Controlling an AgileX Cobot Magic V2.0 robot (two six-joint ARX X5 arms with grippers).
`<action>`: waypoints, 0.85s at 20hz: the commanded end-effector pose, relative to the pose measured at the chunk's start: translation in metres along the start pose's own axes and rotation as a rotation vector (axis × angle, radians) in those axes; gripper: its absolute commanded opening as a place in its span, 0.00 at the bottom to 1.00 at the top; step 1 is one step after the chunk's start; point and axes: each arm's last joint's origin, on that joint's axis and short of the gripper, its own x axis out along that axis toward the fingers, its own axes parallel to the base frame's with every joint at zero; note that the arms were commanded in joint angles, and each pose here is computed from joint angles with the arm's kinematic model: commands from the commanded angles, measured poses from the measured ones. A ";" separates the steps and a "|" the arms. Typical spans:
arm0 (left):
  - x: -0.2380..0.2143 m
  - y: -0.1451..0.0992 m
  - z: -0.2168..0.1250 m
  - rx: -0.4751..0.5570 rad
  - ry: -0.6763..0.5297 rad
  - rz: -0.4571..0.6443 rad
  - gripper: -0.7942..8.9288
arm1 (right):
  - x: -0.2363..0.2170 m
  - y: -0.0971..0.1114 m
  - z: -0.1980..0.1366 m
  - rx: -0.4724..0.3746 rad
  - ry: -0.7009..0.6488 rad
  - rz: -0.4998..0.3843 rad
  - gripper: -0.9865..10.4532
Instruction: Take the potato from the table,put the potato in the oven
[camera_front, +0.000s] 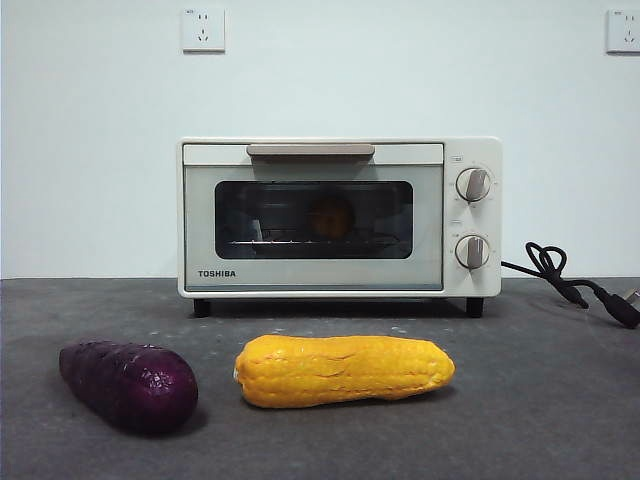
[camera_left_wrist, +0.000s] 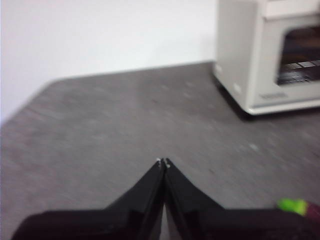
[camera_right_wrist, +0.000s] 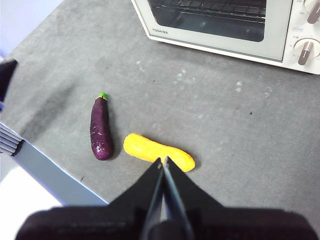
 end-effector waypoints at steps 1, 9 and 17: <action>0.001 -0.002 -0.008 -0.014 0.041 -0.061 0.08 | 0.000 0.000 0.000 -0.007 -0.005 -0.001 0.09; 0.001 -0.004 -0.007 -0.152 0.033 -0.116 0.08 | 0.000 0.000 0.000 -0.006 -0.001 -0.002 0.09; 0.001 -0.004 -0.007 -0.152 0.033 -0.116 0.08 | -0.001 -0.001 0.000 -0.093 -0.006 -0.031 0.09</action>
